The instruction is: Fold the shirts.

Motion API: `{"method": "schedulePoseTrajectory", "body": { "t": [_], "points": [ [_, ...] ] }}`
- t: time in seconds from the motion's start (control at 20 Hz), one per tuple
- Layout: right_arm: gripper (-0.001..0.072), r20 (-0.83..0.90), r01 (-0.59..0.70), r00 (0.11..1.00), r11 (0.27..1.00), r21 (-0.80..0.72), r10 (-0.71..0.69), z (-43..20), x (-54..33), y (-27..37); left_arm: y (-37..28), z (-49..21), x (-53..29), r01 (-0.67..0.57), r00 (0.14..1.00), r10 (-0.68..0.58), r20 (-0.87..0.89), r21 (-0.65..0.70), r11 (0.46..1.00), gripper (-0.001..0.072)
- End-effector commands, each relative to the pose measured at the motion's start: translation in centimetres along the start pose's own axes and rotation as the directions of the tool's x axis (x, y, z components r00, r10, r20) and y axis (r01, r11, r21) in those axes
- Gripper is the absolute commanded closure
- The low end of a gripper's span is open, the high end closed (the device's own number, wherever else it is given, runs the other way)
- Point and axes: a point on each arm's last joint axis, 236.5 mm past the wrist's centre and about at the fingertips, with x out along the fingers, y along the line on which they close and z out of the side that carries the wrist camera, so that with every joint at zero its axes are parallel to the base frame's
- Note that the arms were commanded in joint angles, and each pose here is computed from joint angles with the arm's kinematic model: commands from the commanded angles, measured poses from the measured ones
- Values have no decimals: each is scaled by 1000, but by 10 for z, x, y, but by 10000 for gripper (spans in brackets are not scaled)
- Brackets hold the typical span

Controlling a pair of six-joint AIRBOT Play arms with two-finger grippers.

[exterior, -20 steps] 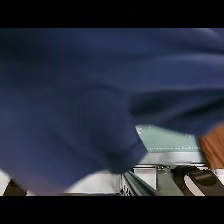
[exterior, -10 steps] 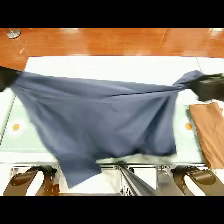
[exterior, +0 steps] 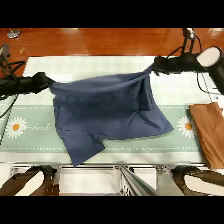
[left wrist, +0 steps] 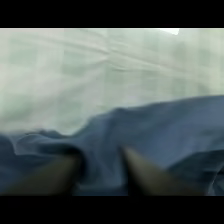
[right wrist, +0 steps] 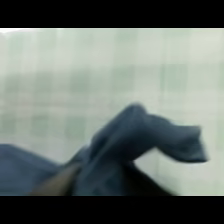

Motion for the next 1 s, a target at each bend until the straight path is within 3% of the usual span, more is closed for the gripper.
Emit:
{"method": "schedulePoseTrajectory", "body": {
  "t": [0.0, 0.1, 0.2, 0.3, 0.4, 0.6, 0.8, 0.95],
  "points": [
    [81, -38, -90, 994, 977, 192, 99, 29, 17, -25, 15, -2, 19, -8, 998, 5, -64, -51, 999, 6],
    [81, -128, -36, 990, 981, 193, 62, 21, -21, -69, 48, -11, -2, -105, 984, 95, -152, -63, 992, 6],
    [82, -301, 149, 948, 982, 118, -107, -21, -67, -135, 93, -46, -24, -220, 937, 187, -294, -82, 972, 7],
    [82, -349, 311, 905, 939, 148, -244, -66, -101, -185, 125, -96, -35, -290, 889, 205, -409, -158, 944, 9],
    [83, -254, 263, 949, 918, 296, -189, -109, -100, -183, 134, -153, -34, -303, 865, 139, -482, -280, 911, 9],
    [88, -164, 75, 986, 904, 421, -5, -212, -84, -133, 137, -221, -35, -300, 855, 62, -515, -394, 869, 9],
    [88, -192, 42, 980, 905, 424, 44, -243, -87, -116, 123, -217, -8, -166, 925, -41, -378, -500, 850, 9],
    [89, -189, 26, 980, 901, 433, 63, -243, -88, -111, 124, -223, 12, -151, 944, -28, -329, -508, 848, 9]
  ]
}}
